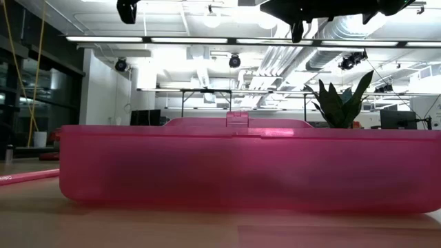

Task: Pack school essentials
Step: Put the yellow pencil into the pink supply box

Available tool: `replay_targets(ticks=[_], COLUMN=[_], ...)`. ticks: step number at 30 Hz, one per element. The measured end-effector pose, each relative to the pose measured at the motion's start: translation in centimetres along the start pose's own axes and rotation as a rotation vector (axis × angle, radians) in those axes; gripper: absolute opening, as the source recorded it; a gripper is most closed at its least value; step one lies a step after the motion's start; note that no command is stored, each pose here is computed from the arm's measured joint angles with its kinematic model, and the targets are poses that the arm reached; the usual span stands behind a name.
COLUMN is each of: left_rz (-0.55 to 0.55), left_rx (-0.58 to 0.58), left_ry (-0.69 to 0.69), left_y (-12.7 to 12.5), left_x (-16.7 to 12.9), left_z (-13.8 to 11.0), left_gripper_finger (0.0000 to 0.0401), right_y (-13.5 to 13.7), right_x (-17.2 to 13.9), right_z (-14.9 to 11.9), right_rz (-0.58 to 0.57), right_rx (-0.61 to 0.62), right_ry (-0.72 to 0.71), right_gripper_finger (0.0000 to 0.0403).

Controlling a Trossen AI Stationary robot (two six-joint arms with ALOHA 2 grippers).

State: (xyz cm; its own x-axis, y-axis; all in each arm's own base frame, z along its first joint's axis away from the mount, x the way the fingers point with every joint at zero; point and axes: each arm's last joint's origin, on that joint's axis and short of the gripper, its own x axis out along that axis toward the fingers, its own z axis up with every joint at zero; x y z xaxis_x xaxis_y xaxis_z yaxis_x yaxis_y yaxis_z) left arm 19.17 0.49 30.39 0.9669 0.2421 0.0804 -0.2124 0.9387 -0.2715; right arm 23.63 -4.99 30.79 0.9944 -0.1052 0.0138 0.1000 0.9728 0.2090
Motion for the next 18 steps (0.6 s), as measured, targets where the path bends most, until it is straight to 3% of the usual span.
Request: replay_targets(ticks=[6, 12, 18], left_rz=[0.001, 0.004, 0.009], left_rx=[-0.007, 0.067, 0.061], left_ry=[0.001, 0.036, 0.035], left_y=[0.0, 0.1, 0.1], left_x=[0.0, 0.0, 0.0], left_z=[0.0, -0.4, -0.3], left_gripper_finger=[0.014, 0.0013, 0.0003], right_y=[0.3, 1.1, 1.6], right_x=[0.0, 0.1, 0.1], right_z=[-0.1, -0.2, 0.4], right_rz=[0.027, 0.06, 0.083], right_rx=[0.021, -0.015, 0.096], right_ry=[0.006, 0.012, -0.052], right_gripper_finger=[0.0, 0.0, 0.0])
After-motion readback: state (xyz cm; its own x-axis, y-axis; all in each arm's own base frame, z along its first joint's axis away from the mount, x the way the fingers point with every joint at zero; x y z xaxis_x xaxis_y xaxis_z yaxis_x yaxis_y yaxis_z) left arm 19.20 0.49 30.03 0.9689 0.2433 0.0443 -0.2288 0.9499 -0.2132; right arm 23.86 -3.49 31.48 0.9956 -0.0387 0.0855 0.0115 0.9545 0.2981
